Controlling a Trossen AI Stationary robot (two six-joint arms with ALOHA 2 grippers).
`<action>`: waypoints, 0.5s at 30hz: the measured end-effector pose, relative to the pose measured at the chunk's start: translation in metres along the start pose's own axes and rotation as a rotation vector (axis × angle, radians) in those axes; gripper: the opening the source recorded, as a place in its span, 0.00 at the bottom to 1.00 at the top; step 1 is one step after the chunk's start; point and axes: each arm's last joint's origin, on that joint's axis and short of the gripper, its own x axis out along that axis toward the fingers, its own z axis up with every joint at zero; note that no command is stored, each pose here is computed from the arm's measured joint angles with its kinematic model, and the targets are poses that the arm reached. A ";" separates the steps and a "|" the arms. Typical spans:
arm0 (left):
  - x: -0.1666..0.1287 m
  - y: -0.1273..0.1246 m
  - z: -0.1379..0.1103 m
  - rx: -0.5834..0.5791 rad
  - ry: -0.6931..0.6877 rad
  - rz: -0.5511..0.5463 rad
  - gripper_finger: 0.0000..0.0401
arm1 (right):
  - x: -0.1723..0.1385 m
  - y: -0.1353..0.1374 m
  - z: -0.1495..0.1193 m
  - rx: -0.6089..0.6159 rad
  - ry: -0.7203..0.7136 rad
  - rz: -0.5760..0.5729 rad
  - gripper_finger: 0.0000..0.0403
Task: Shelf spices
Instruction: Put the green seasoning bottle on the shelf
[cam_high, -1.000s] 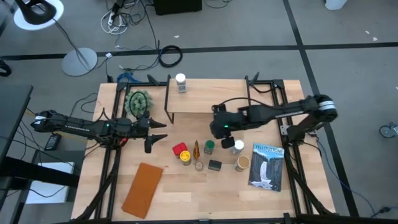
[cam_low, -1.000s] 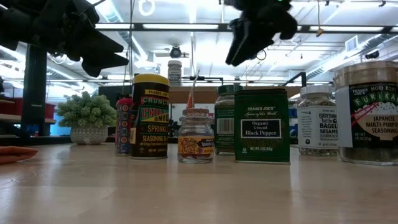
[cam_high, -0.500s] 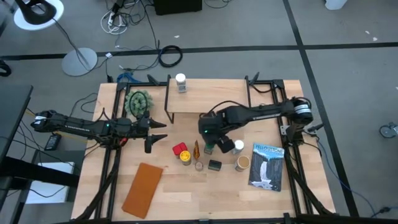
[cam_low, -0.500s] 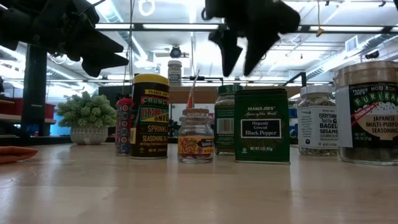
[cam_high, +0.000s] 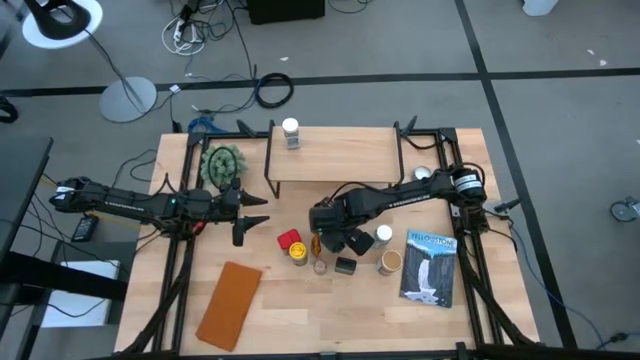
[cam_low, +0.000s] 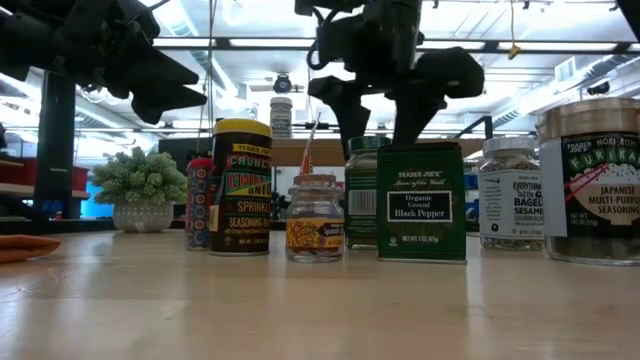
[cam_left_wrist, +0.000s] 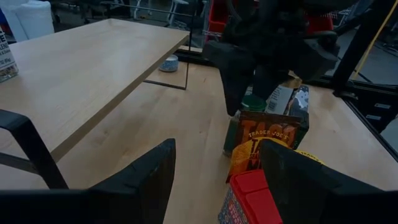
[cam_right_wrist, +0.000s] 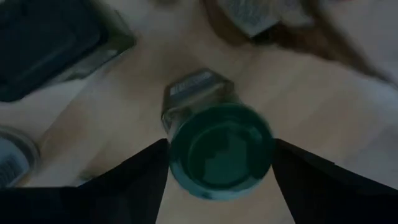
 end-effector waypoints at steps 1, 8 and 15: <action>0.000 0.000 0.000 0.000 0.000 0.000 0.59 | 0.000 -0.001 0.001 0.000 -0.014 -0.002 0.66; 0.000 0.000 0.000 -0.001 0.000 0.000 0.59 | 0.000 -0.001 0.002 0.154 -0.028 -0.002 0.53; 0.000 0.000 0.000 -0.001 0.000 -0.001 0.59 | -0.002 -0.008 -0.004 0.652 -0.051 0.071 0.51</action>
